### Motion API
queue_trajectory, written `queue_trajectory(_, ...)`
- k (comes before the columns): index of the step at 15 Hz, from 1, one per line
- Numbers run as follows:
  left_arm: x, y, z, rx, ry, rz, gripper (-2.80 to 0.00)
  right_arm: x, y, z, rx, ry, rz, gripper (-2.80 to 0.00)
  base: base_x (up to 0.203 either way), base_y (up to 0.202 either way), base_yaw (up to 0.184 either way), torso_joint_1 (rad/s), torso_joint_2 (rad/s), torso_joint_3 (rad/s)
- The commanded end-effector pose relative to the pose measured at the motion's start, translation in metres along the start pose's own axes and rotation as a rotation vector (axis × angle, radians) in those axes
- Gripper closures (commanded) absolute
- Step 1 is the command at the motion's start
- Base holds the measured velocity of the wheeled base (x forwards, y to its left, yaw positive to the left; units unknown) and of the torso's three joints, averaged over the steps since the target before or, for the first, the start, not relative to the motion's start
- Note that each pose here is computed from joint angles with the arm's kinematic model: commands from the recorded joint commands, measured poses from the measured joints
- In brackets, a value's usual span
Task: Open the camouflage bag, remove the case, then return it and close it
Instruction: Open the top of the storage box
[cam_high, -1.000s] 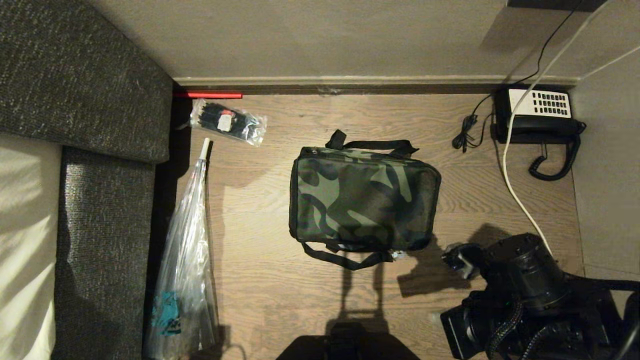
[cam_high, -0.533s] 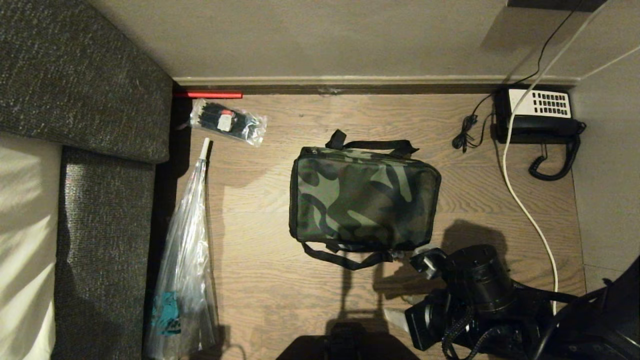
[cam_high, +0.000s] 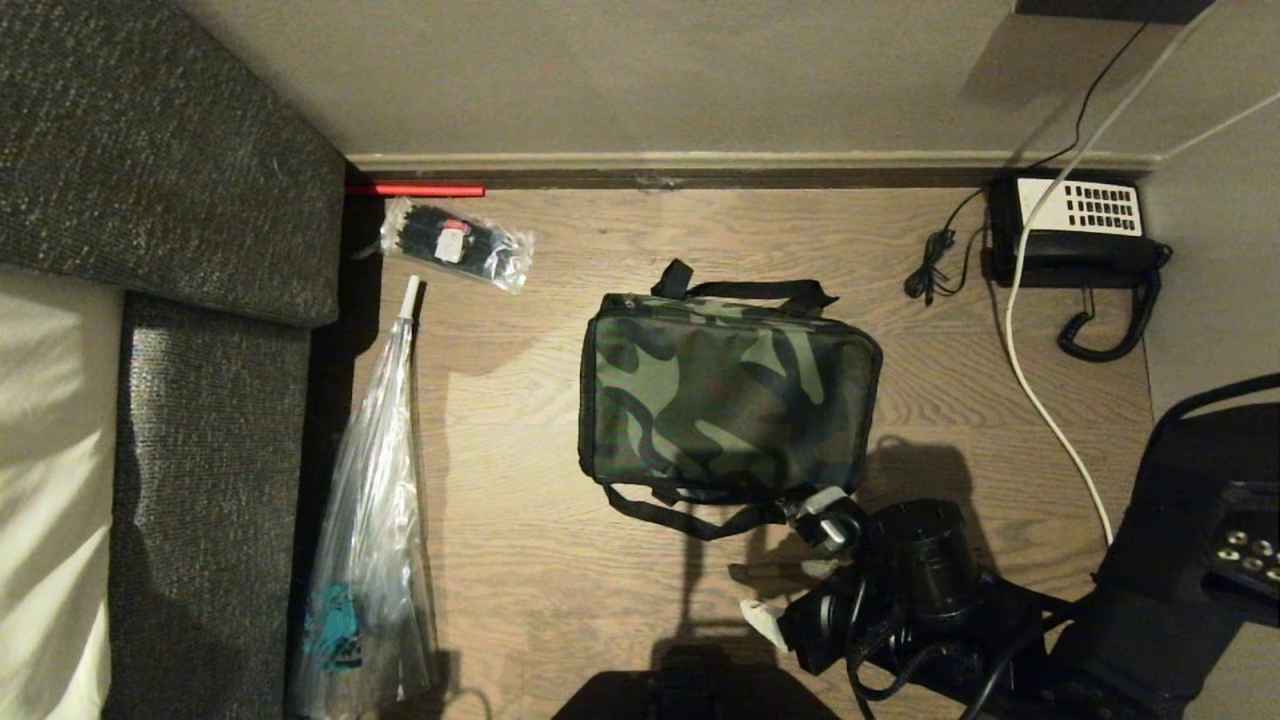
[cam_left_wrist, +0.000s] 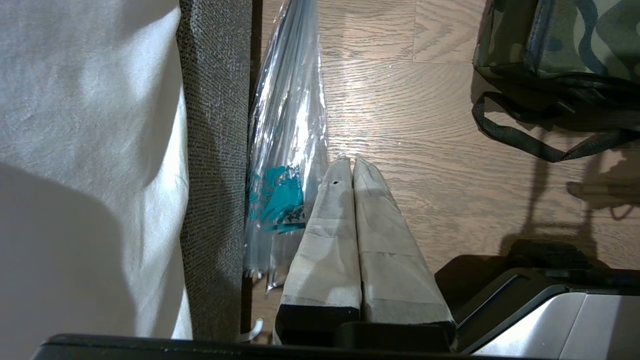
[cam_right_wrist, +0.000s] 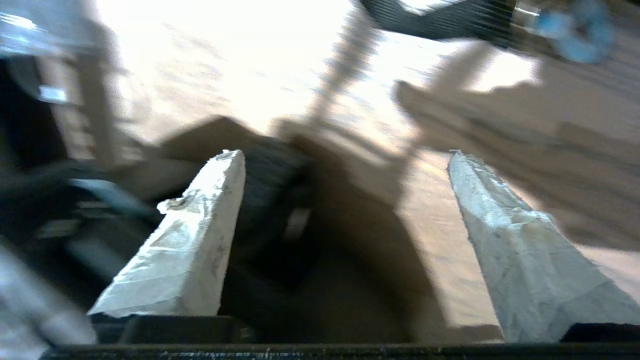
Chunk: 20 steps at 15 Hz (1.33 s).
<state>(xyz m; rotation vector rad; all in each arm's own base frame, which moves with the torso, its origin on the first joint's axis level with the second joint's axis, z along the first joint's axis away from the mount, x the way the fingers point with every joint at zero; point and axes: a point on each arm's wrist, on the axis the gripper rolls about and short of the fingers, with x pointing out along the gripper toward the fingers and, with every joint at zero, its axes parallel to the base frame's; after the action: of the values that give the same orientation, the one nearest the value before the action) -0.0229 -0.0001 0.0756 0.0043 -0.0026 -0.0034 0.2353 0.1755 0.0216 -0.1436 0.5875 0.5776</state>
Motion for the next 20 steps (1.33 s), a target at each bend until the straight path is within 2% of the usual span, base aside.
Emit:
queue_trajectory(1,0.0,0.0,0.0,0.0,0.003,0.0,0.0,0.012,-0.012,-0.011,-0.019,0.04,-0.035,-2.8,0.0,0.0,0.0,0.0,0.0,0.0)
queue_trajectory(5,0.0,0.0,0.0,0.0,0.003,0.0,0.0,0.027,-0.024,-0.006,-0.017,-0.025,-0.11,-2.8,0.0,0.0,0.0,0.0,0.0,0.0)
queue_trajectory(9,0.0,0.0,0.0,0.0,0.003,0.0,0.0,0.035,-0.028,-0.001,-0.017,-0.094,-0.128,-2.8,0.0,0.0,0.0,0.0,0.0,0.0)
queue_trajectory(14,0.0,0.0,0.0,0.0,0.003,0.0,0.0,0.045,-0.051,-0.003,-0.054,-0.099,-0.19,-2.8,0.0,0.0,0.0,0.0,0.0,0.0)
queue_trajectory(20,0.0,0.0,0.0,0.0,0.003,0.0,0.0,0.059,-0.056,0.005,-0.032,-0.138,-0.202,-2.8,0.0,0.0,0.0,0.0,0.0,0.0)
